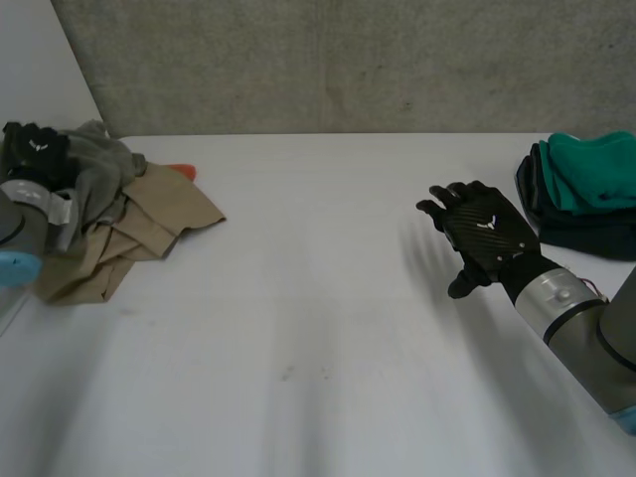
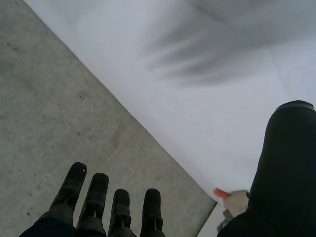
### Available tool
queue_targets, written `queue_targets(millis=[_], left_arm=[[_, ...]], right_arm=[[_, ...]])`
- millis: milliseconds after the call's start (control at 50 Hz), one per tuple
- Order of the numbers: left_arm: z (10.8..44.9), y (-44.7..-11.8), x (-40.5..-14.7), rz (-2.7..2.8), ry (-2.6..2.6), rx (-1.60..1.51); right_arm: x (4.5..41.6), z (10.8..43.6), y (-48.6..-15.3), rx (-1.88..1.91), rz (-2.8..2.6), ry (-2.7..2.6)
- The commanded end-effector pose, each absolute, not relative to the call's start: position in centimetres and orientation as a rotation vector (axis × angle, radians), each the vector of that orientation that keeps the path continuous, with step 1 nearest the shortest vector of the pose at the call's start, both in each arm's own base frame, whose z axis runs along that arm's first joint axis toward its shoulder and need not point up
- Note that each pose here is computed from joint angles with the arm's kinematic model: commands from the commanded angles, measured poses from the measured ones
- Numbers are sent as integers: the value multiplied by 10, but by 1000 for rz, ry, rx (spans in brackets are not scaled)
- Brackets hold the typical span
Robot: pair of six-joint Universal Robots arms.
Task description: Fold the laundry.
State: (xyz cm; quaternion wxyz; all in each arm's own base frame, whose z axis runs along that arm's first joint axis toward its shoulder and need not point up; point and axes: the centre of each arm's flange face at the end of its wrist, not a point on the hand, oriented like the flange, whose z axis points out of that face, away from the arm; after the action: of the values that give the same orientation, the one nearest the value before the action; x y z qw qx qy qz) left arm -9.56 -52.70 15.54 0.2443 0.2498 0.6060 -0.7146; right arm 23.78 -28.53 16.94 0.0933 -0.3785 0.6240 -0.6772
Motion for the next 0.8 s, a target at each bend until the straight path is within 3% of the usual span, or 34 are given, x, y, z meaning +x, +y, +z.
queue_targets(millis=[20,80,100,180,320,480,620,700,800], left_arm=[[240,-470,-174,-2294,1596,638],[261,-440,-205,-2424,1596,650],[270,-418,-229,-2498,1612,680],[287,-358,-282,-2672,1682,771],[267,-244,-373,-2858,2050,1053],[213,-209,-415,-2737,2332,1228],[214,-205,-413,-2668,2371,1260],[238,-219,-390,-2663,2334,1179],[259,-247,-340,-2597,2284,1007]], right_arm=[[221,173,-294,-1078,-2043,1905],[219,177,-296,-1069,-2062,1901],[219,178,-296,-1067,-2063,1900],[218,179,-295,-1063,-2066,1899],[214,180,-297,-1050,-2075,1912],[212,180,-298,-1037,-2074,1928],[206,182,-303,-993,-2078,1996],[206,185,-303,-982,-2043,2042],[206,188,-299,-983,-1936,2116]])
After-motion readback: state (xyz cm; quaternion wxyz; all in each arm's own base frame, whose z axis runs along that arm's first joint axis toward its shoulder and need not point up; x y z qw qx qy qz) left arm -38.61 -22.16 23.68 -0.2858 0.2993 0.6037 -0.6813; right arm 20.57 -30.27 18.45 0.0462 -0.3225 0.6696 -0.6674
